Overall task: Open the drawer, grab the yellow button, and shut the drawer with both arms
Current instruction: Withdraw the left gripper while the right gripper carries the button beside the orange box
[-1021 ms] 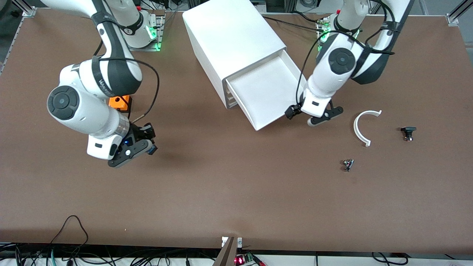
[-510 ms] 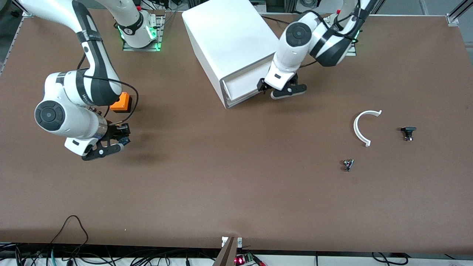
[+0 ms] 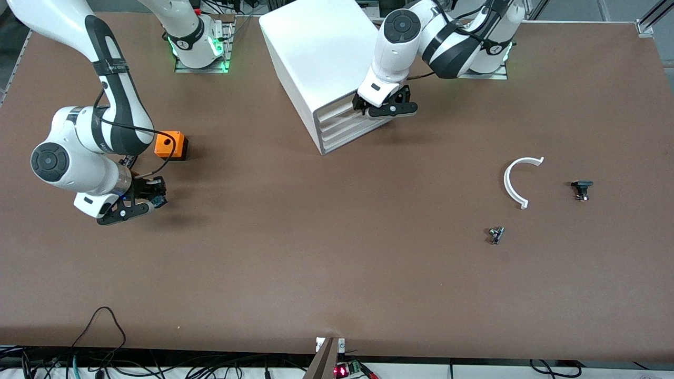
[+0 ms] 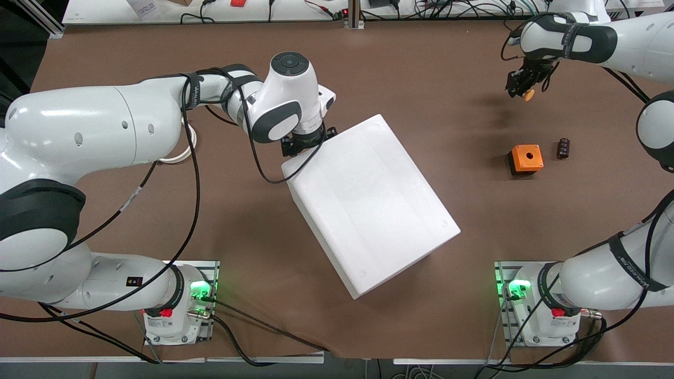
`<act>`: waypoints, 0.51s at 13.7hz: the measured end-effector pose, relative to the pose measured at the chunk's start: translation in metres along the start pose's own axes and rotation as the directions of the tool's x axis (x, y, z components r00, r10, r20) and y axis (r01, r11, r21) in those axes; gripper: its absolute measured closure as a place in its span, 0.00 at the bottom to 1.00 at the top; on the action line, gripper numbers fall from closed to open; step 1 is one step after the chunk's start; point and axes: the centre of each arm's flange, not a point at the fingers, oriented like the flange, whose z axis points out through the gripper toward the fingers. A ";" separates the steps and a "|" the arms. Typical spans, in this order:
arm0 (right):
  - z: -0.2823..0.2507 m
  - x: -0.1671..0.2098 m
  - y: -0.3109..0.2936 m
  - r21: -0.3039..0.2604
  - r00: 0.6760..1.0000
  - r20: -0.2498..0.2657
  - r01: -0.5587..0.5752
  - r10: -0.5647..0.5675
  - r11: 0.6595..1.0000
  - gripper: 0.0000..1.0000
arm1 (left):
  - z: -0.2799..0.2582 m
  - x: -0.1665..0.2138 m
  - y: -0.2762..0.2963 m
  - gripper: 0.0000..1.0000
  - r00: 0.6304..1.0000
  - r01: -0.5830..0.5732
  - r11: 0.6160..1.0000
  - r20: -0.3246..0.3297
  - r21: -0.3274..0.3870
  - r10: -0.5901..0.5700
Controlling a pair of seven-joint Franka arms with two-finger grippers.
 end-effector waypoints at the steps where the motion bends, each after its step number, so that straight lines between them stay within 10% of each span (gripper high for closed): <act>1: 0.011 -0.006 0.003 -0.006 1.000 -0.020 0.004 -0.004 1.000 0.56 | 0.000 0.002 -0.001 0.00 1.000 0.004 1.000 0.000 0.000 -0.004; 7: 0.073 -0.046 -0.002 -0.025 0.997 -0.074 0.011 -0.013 1.000 0.56 | -0.064 0.139 -0.089 0.00 0.992 0.008 0.997 -0.123 -0.073 -0.017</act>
